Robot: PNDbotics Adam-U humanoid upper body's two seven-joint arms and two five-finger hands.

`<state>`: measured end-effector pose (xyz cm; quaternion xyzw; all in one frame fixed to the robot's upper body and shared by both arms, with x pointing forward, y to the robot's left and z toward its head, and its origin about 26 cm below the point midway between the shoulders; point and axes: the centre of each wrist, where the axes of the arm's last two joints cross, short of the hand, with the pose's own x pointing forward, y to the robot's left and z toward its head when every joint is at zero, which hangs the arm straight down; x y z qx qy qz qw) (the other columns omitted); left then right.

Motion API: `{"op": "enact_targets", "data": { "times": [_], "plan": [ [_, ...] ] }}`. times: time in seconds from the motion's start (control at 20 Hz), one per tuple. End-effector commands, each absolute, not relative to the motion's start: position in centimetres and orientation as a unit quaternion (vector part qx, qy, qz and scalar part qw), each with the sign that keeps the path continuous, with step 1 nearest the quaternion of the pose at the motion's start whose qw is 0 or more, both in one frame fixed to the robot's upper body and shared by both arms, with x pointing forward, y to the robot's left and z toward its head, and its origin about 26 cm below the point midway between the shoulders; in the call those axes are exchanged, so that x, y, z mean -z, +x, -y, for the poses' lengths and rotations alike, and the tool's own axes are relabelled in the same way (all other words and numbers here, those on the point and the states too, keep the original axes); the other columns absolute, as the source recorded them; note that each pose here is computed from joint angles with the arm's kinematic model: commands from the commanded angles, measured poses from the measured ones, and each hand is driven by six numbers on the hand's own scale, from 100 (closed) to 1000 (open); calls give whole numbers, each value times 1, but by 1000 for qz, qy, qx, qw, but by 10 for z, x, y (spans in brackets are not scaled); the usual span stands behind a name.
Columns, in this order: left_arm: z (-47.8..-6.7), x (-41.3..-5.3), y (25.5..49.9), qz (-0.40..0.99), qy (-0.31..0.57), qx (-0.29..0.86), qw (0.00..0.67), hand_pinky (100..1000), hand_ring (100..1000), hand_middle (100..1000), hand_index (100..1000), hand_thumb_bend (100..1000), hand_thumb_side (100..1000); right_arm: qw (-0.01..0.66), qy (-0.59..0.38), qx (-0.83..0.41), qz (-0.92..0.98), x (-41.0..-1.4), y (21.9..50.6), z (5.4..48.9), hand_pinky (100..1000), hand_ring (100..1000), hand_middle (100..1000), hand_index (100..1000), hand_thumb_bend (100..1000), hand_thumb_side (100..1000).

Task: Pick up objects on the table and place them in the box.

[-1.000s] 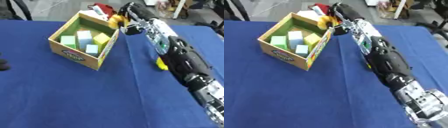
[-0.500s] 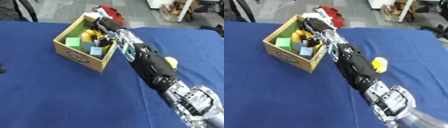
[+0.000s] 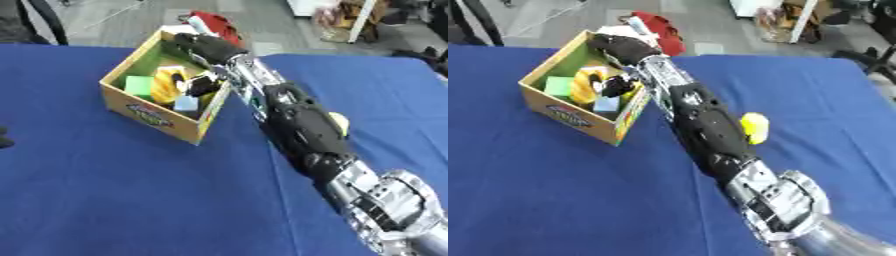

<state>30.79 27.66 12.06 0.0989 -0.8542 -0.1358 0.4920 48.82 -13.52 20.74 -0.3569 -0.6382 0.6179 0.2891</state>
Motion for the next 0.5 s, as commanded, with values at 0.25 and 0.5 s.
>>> {"op": "enact_targets", "data": {
  "times": [0.25, 0.5],
  "plan": [
    [-287, -123, 305, 854, 121, 129, 489, 689, 574, 576, 783, 100, 696, 250, -316, -615, 678, -259, 456, 201, 859, 890, 942, 1000, 100, 525],
    [-290, -122, 303, 852, 131, 126, 491, 689, 574, 576, 783, 100, 699, 292, -284, -611, 679, -250, 419, 258, 850, 875, 921, 1000, 100, 542]
  ]
}}
